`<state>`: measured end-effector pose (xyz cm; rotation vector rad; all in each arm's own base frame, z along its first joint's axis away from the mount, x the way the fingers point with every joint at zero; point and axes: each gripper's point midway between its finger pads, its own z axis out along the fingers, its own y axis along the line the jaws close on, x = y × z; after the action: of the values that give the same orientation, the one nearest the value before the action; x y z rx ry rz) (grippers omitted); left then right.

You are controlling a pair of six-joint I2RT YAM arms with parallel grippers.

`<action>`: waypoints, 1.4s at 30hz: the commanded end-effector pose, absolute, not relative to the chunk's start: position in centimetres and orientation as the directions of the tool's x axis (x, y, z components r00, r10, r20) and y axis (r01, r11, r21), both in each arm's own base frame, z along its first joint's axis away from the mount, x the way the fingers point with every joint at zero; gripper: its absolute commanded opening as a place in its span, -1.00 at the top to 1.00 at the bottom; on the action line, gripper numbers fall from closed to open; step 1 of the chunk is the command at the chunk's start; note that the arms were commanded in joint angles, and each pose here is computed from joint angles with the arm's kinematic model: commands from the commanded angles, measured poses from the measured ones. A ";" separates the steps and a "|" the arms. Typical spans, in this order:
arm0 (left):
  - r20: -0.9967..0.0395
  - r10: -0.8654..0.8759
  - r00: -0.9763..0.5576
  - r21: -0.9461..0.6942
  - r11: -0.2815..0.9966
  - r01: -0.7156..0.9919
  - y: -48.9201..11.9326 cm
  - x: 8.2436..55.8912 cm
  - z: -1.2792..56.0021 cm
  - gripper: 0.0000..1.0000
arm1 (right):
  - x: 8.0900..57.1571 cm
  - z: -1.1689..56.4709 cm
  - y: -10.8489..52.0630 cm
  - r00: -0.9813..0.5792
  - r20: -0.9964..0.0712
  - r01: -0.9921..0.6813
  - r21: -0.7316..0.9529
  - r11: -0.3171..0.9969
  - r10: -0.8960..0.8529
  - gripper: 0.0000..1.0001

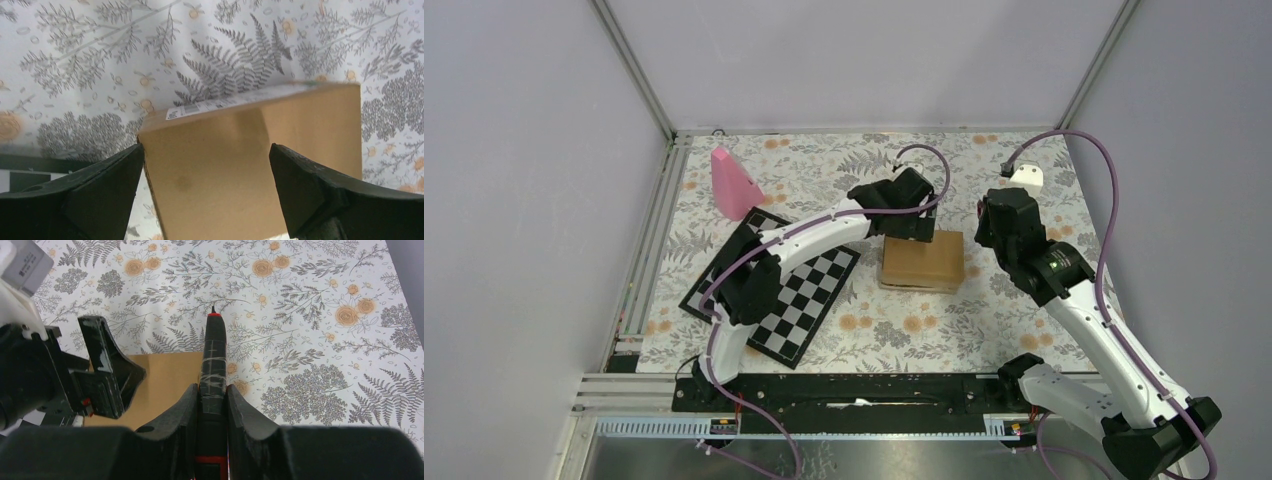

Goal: Unpack the express box
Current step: Adjust the express box at the center of the board.

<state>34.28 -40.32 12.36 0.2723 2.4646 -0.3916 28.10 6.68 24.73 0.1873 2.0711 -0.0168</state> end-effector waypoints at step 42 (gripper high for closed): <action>-0.478 0.453 -0.752 -0.148 0.803 0.578 -37.6 34.7 8.6 -0.98 | 29.5 23.2 8.3 -0.521 -0.847 0.080 0.072 0.994 0.104 1.00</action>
<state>35.17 -38.57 11.35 0.7600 2.4723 -0.3892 28.50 7.85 22.32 0.1264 2.1638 -0.0073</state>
